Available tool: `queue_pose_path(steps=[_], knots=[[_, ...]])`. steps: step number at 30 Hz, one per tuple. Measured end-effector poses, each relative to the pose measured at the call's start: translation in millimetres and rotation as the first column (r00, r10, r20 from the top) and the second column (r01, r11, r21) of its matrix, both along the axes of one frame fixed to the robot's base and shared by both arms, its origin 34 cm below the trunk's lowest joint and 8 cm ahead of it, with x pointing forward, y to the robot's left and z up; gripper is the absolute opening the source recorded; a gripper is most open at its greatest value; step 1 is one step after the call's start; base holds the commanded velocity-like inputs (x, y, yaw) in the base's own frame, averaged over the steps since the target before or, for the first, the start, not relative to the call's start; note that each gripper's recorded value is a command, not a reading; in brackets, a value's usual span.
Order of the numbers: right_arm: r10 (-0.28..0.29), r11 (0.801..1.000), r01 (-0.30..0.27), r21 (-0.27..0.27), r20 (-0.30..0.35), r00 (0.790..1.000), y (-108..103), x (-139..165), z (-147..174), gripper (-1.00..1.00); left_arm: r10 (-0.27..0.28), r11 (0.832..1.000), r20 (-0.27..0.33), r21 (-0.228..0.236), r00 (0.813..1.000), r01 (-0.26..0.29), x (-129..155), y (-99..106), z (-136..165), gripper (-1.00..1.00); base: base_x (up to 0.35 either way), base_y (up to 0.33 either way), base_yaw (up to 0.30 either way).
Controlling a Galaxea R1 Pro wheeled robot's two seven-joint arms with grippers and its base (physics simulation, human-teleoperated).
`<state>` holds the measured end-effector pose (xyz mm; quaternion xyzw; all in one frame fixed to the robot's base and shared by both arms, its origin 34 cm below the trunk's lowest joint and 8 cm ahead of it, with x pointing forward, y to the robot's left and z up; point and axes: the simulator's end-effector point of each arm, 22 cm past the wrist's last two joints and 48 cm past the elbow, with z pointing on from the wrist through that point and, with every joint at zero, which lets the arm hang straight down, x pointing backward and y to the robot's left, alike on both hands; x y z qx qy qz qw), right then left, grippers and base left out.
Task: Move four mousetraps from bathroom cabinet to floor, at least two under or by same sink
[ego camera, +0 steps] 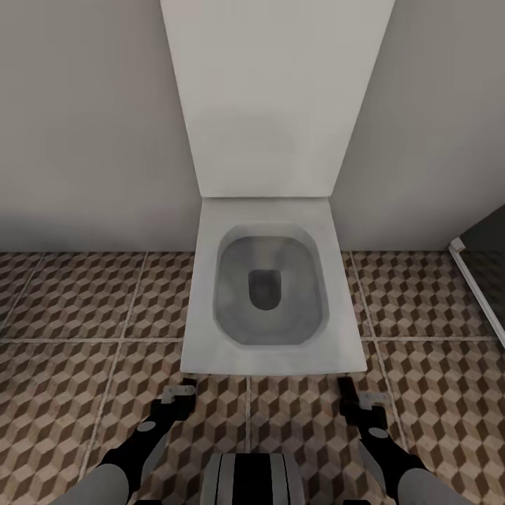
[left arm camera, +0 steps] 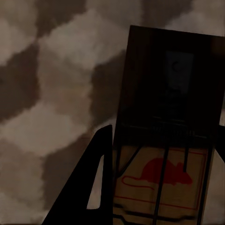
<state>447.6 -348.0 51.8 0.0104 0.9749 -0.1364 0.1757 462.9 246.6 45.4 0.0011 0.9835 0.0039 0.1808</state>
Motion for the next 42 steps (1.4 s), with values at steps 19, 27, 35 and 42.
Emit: queue_pose_path(steps=[19,27,35,42], knots=[[0.007,1.000,-0.007,0.005,0.026,1.000,4.7,11.3,2.8,-1.00,-0.016,1.000,0.011,0.011,1.000,0.016,5.5,-1.5,1.7,-1.00,0.000,0.000,0.000],[0.018,1.000,-0.018,0.002,0.020,1.000,6.6,10.9,2.4,-1.00,-0.016,1.000,0.013,0.011,1.000,0.016,6.5,-1.3,2.0,-1.00,0.000,0.000,-0.001],[0.007,1.000,-0.007,-0.010,0.017,1.000,4.7,9.6,2.8,-1.00,-0.016,1.000,0.013,0.011,1.000,0.016,6.6,-1.4,2.0,-1.00,0.000,0.000,-0.164],[0.005,1.000,-0.005,-0.015,0.019,1.000,3.8,9.5,3.2,-1.00,-0.017,1.000,0.012,0.011,1.000,0.017,5.9,-1.6,1.9,-1.00,0.000,0.000,-0.059]])
